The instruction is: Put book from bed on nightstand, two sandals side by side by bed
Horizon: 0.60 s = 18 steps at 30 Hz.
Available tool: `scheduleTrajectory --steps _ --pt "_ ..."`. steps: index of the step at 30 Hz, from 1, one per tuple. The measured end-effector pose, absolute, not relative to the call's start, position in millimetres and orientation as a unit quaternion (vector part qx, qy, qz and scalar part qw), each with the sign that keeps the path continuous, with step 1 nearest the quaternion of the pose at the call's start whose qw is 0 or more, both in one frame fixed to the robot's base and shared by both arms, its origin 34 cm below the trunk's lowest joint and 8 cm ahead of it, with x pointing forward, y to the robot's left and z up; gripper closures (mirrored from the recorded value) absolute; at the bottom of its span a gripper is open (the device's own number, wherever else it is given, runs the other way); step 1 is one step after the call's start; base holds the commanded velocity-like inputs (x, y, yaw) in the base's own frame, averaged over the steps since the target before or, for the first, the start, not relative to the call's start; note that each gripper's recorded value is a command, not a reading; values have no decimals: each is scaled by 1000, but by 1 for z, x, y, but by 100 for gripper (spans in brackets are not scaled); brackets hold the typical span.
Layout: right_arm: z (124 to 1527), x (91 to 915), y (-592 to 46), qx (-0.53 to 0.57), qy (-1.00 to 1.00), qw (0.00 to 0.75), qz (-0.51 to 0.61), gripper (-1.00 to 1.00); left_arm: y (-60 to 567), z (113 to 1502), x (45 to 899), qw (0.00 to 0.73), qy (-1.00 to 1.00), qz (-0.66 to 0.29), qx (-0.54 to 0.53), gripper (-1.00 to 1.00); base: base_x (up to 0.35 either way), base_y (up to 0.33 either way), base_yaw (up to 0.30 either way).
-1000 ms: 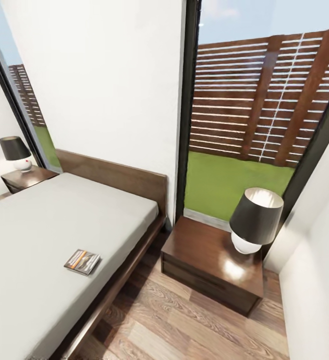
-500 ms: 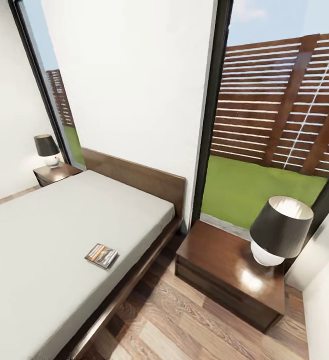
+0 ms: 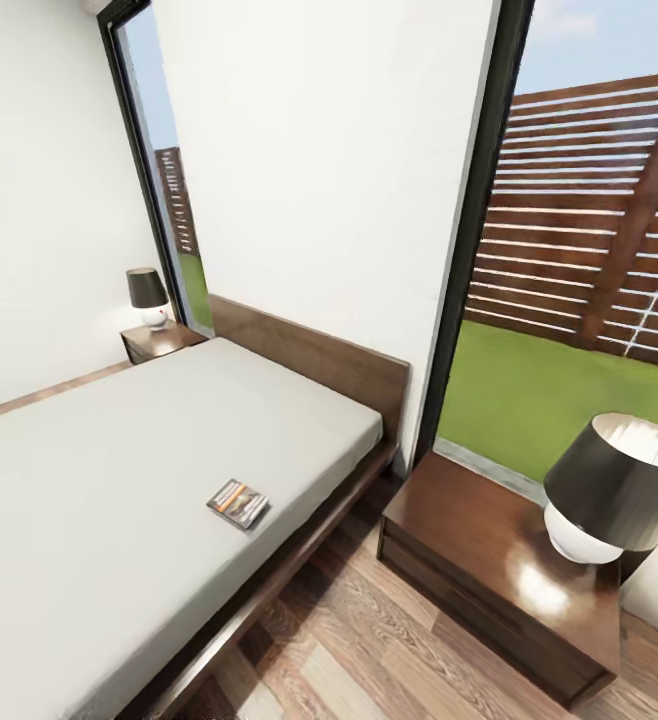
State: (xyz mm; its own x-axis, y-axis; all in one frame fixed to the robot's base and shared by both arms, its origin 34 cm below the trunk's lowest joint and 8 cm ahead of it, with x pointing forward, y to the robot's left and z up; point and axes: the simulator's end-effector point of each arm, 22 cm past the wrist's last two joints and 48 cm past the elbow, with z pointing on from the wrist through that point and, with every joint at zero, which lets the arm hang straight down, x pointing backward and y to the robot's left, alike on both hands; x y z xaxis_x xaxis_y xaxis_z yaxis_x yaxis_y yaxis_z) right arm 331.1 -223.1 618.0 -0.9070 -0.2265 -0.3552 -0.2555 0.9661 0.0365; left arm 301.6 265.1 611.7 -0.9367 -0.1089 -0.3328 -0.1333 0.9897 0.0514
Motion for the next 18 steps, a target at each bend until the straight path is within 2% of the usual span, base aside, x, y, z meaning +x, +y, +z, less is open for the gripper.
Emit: scheduleTrajectory --steps 10,18 --pt "620 335 -221 -124 975 181 42 100 263 613 305 171 983 35 -62 100 0 -5 259" --pt "621 337 -220 -124 974 184 42 100 257 614 307 174 982 31 -62 100 -46 -114 260"
